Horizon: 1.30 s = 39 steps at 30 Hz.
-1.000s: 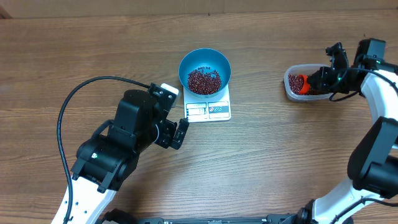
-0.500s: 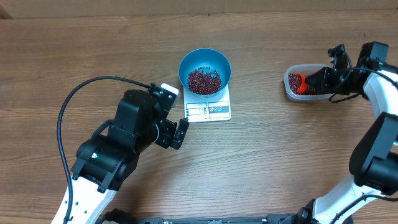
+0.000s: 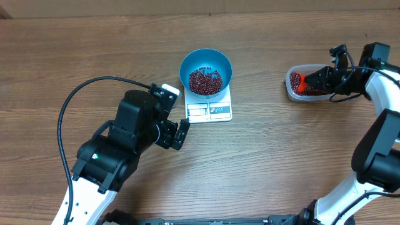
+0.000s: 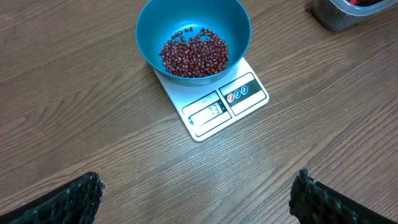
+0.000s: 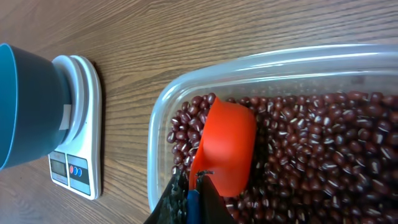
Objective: Scoop item into bowl and weigh 150g on scale
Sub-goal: 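Lower the red scoop into the beans and drag it to refill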
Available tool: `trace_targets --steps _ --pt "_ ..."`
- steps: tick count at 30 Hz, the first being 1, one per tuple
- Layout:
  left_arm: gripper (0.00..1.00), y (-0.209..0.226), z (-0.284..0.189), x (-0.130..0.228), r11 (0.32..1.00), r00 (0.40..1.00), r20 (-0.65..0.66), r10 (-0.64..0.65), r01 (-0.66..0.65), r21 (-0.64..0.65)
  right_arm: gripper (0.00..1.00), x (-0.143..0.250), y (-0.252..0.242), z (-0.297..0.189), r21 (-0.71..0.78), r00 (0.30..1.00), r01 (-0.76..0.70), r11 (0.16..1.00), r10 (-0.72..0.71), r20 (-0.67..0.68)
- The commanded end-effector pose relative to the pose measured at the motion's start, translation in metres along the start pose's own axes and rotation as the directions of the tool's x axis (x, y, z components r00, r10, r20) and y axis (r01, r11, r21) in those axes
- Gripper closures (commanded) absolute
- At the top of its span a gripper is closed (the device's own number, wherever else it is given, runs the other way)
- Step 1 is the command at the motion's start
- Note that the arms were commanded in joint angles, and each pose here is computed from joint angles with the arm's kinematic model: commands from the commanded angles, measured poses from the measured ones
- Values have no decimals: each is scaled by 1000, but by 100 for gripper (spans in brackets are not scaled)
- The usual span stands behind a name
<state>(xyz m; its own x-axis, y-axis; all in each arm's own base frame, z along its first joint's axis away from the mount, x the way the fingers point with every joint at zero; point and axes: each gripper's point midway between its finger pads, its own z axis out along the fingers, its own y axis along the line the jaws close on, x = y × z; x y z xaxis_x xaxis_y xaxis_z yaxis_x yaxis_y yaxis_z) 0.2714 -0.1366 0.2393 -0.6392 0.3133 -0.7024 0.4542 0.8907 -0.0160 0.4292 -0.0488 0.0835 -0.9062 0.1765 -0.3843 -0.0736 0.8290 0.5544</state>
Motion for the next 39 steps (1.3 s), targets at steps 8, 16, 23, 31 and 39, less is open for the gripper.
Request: trace_targets --steps 8,16,23,31,39 --pt "0 -1 -1 0 1000 1000 3 -1 1 -2 96 29 -41 12 6 990 -128 992 129 -55" --pt "0 -1 -1 1 1000 1000 3 -1 1 -2 96 32 -48 12 -49 983 -178 983 176 -47" --pt "0 -1 -1 1 1000 1000 3 -1 1 -2 97 31 -48 10 -61 983 -183 981 181 -39" --pt "0 -1 -1 1 1000 1000 3 -1 1 -2 96 20 -41 -7 -197 979 -194 961 204 30" --pt "1 -1 -1 1 1000 1000 3 -1 1 -2 97 16 -45 -28 -284 967 -203 937 237 91"
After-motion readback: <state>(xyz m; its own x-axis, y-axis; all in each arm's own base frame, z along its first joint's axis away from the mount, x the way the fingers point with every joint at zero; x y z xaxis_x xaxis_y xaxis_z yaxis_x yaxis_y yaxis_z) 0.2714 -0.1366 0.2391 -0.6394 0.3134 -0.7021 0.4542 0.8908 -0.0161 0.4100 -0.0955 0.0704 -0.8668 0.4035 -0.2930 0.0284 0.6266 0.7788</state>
